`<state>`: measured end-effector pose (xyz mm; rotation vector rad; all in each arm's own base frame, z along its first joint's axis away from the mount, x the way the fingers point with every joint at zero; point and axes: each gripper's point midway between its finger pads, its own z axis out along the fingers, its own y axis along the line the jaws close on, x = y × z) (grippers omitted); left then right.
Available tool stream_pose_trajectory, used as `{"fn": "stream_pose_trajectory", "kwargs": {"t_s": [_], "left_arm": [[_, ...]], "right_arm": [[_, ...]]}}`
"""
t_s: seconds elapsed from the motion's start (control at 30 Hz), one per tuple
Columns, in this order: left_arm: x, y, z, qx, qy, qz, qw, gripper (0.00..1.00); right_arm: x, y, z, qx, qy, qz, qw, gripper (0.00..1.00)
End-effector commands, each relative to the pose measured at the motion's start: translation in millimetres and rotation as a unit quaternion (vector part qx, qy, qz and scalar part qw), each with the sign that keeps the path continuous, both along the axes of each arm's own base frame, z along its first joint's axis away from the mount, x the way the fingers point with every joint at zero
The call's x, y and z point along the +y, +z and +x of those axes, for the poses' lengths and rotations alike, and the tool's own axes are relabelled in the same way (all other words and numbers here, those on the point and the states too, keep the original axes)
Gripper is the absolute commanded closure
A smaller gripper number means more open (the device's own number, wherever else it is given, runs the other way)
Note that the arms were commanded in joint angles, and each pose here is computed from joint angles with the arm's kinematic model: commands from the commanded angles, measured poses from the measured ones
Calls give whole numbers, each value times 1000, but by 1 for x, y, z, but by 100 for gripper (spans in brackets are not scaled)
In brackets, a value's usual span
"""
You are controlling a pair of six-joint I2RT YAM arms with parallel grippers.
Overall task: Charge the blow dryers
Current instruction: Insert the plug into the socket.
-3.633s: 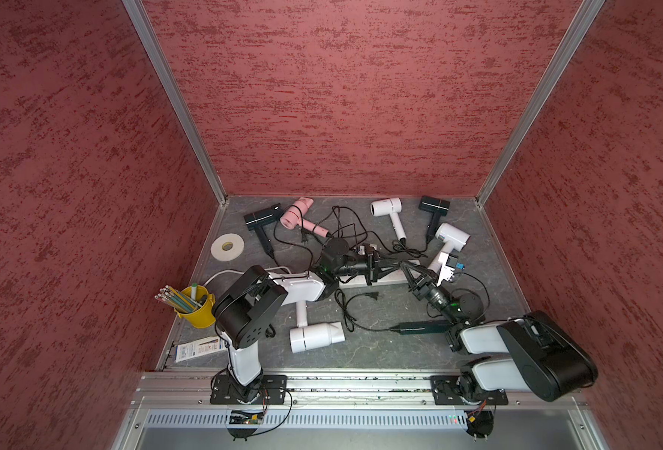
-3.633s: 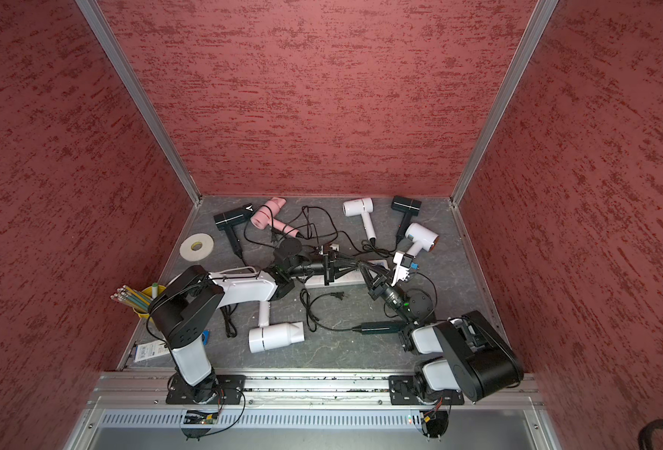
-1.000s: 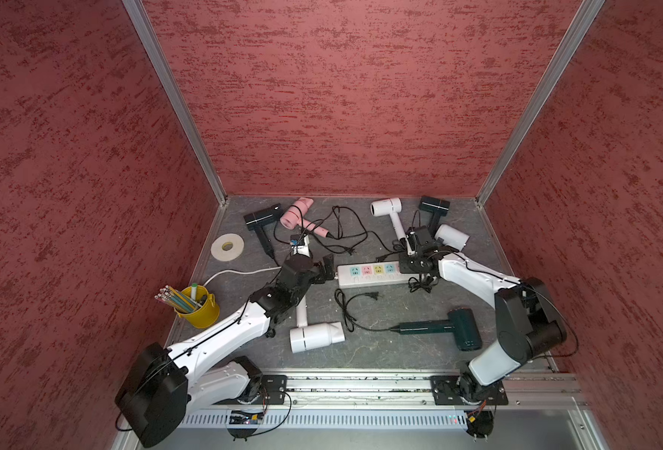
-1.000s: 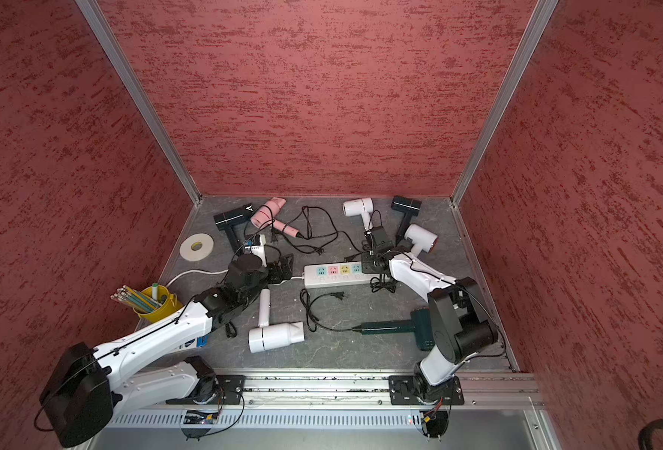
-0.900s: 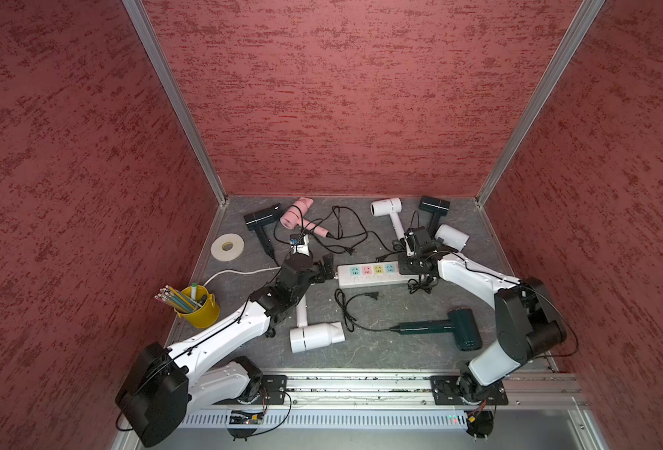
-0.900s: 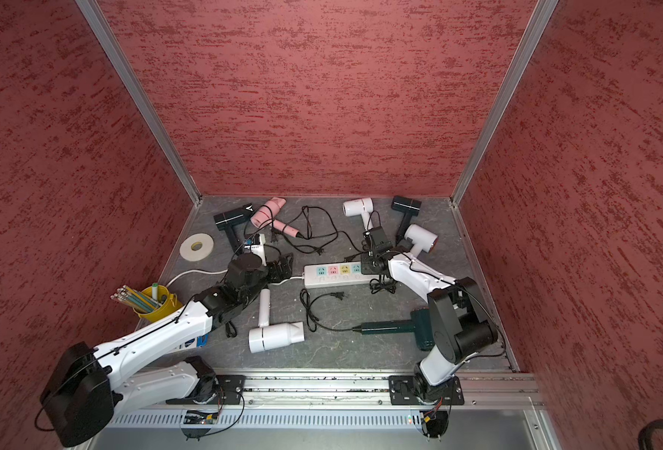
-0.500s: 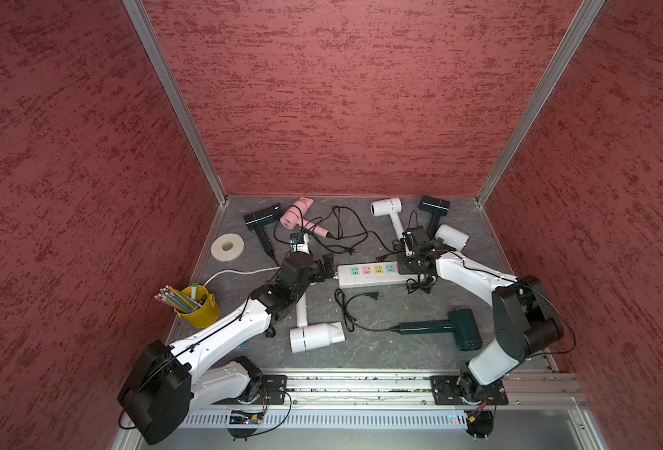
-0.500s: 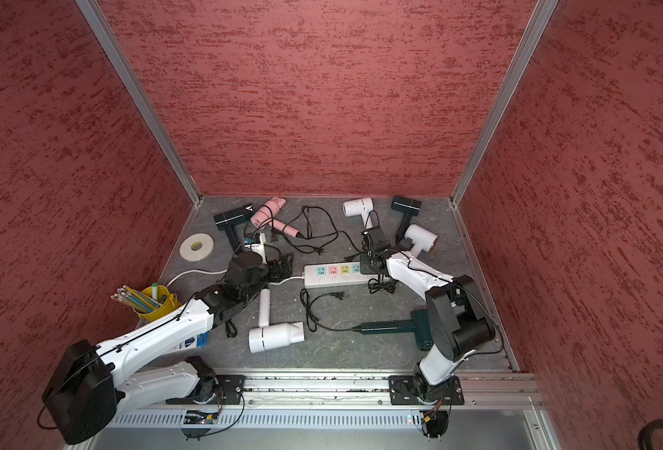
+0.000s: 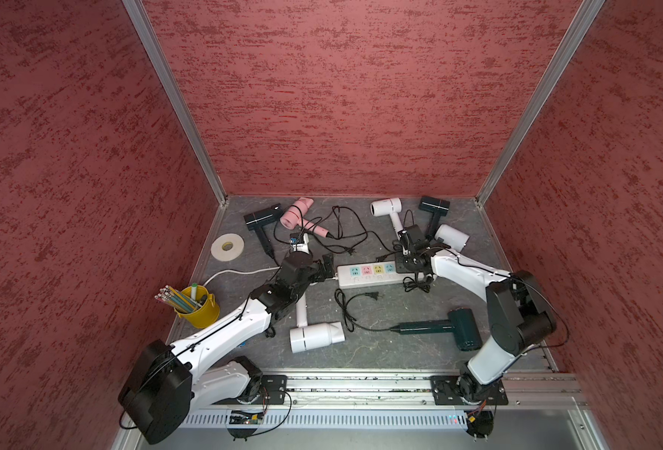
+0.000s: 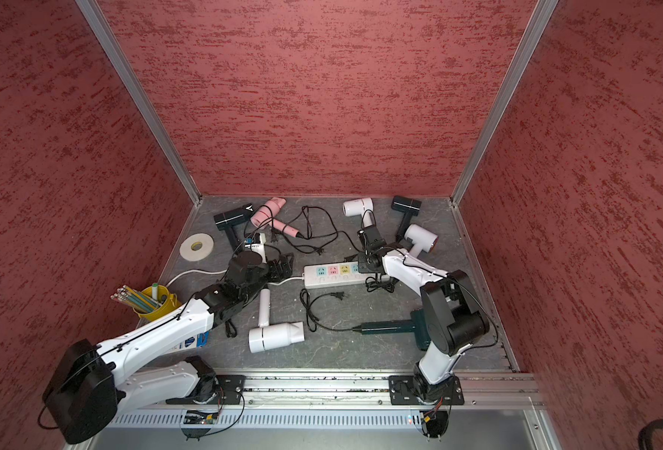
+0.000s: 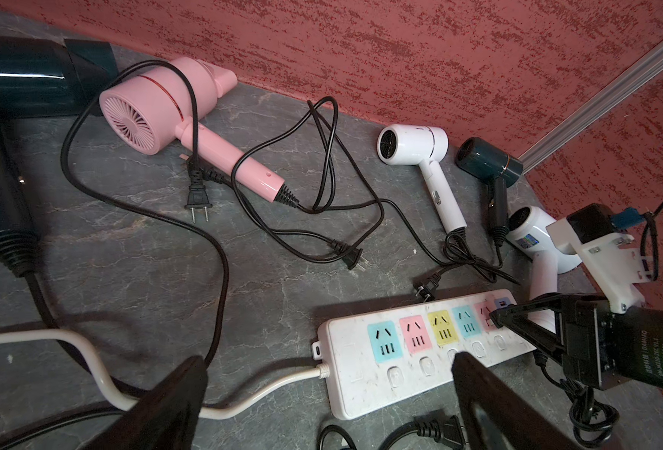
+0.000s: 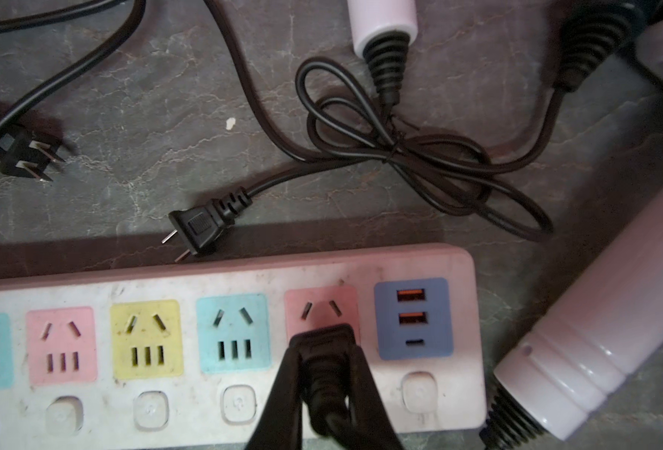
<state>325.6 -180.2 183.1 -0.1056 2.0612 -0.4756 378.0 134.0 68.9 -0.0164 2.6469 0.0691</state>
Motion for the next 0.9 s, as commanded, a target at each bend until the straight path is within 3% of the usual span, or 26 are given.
{"fn": "stream_pose_trajectory", "kwargs": {"t_s": [0.0, 0.87], "left_arm": [[-1, 6, 4, 0, 1, -5, 1000, 0], [-3, 2, 5, 6, 0, -6, 1000, 0]], "right_arm": [[-5, -18, -8, 32, 0, -29, 999, 100], [-3, -9, -15, 50, 9, -41, 998, 100]]}}
